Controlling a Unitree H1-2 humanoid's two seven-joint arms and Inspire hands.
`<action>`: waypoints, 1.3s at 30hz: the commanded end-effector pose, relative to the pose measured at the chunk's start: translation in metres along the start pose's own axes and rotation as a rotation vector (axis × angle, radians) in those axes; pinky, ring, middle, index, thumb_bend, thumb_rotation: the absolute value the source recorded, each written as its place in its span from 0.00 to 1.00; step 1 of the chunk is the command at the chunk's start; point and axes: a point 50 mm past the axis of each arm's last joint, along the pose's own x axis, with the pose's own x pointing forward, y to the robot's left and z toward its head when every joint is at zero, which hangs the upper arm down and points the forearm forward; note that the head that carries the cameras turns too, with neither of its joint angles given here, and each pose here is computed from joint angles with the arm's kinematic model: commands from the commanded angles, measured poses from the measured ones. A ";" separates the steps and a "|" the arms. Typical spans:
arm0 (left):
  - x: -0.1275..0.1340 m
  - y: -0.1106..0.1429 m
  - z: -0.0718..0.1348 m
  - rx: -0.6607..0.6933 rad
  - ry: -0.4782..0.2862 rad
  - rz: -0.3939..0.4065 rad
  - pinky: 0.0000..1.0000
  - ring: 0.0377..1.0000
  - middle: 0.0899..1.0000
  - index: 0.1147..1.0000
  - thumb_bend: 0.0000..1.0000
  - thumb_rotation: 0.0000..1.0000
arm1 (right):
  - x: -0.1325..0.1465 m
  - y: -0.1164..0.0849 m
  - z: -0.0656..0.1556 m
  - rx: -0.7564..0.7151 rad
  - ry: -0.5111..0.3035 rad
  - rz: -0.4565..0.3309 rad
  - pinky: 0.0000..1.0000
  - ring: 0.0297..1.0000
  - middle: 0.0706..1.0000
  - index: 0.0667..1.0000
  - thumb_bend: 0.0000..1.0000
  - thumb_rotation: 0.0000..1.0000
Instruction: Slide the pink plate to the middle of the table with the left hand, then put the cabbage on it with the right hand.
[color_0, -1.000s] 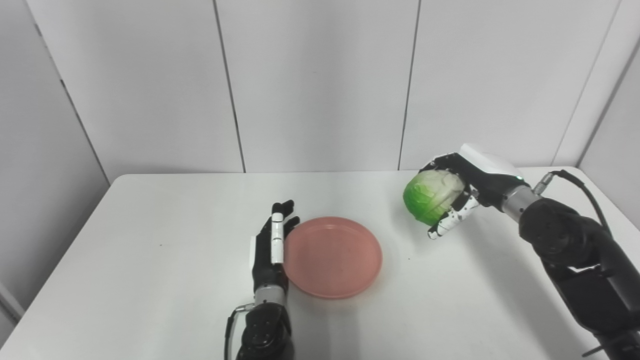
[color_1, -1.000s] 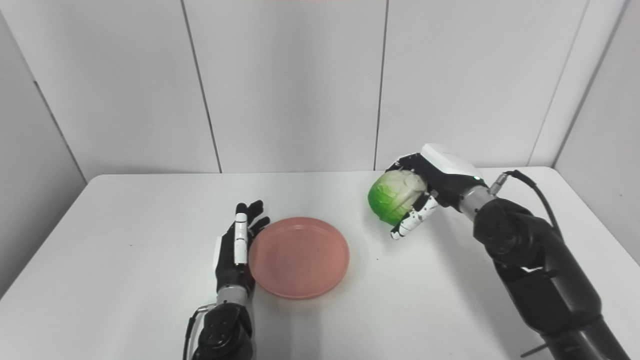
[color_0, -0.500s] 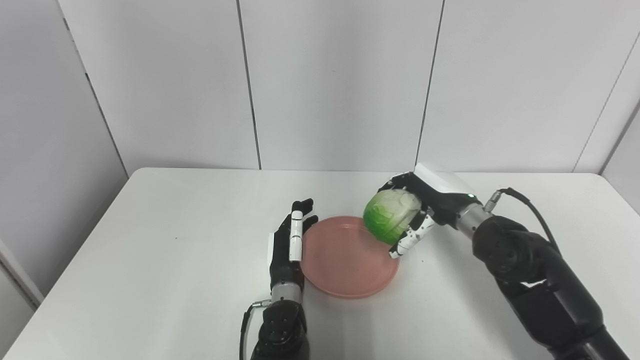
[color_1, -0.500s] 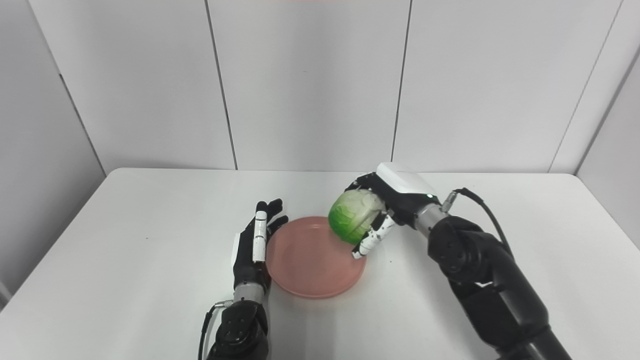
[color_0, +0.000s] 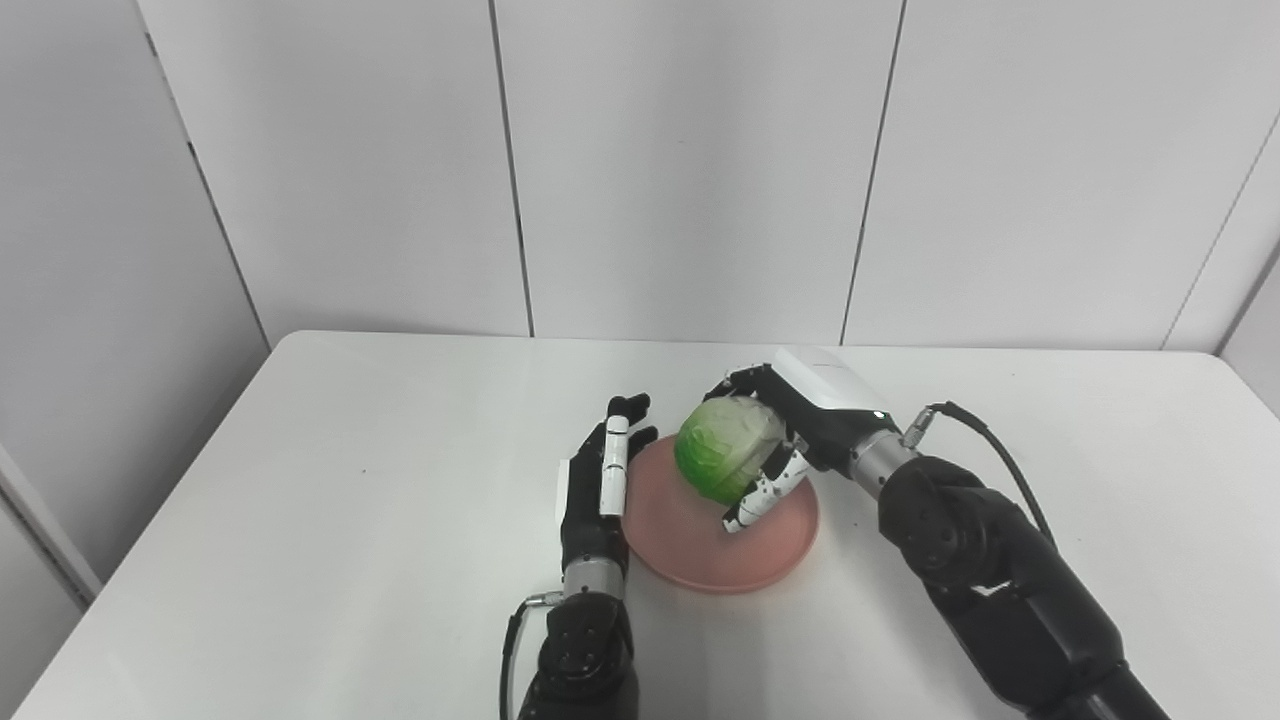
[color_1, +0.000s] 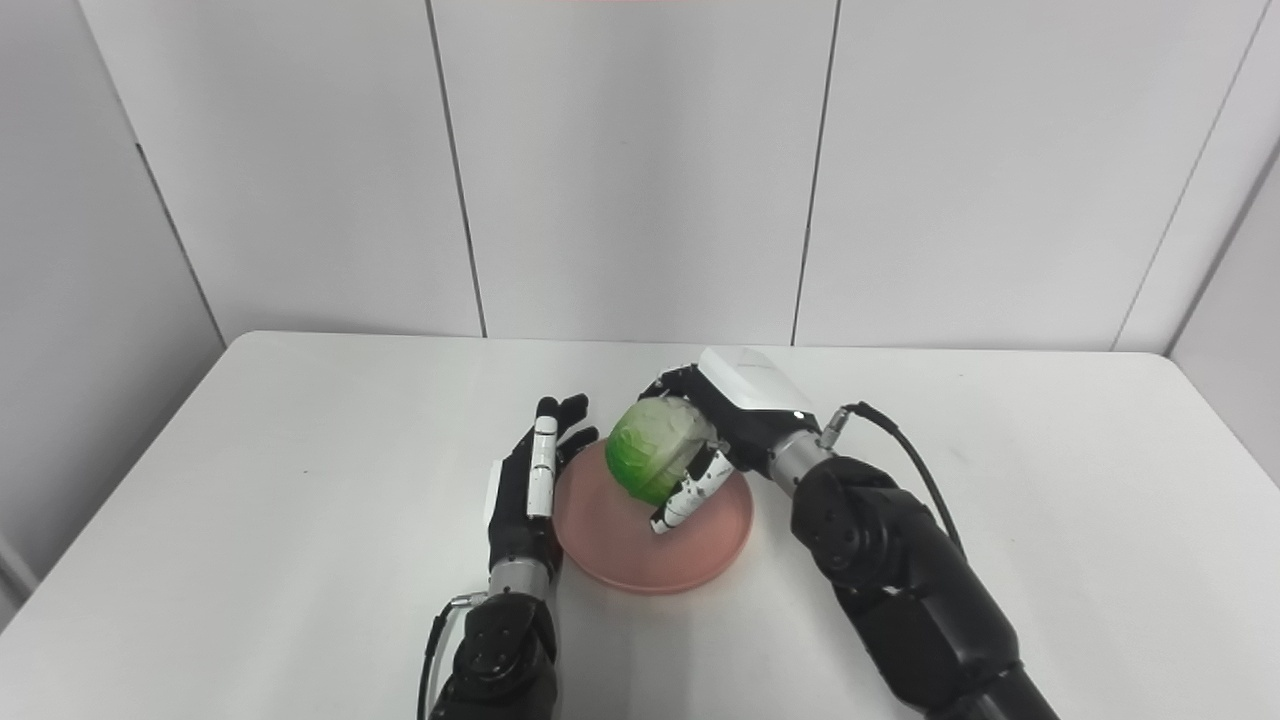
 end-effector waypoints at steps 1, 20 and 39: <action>-0.006 -0.004 -0.010 -0.001 0.058 0.012 0.81 0.77 0.81 0.66 0.60 0.97 | 0.011 -0.025 0.022 -0.032 -0.095 -0.084 0.42 0.46 0.43 0.47 0.53 0.00; -0.005 0.000 -0.008 0.025 0.057 0.009 0.77 0.76 0.77 0.67 0.58 0.98 | 0.017 0.013 0.009 -0.131 -0.102 0.017 0.40 0.50 0.59 0.66 0.96 0.24; -0.003 0.003 -0.007 0.033 0.059 -0.004 0.74 0.74 0.74 0.69 0.55 0.94 | 0.014 -0.004 0.008 -0.125 -0.100 0.022 0.62 0.73 0.78 0.78 1.00 0.65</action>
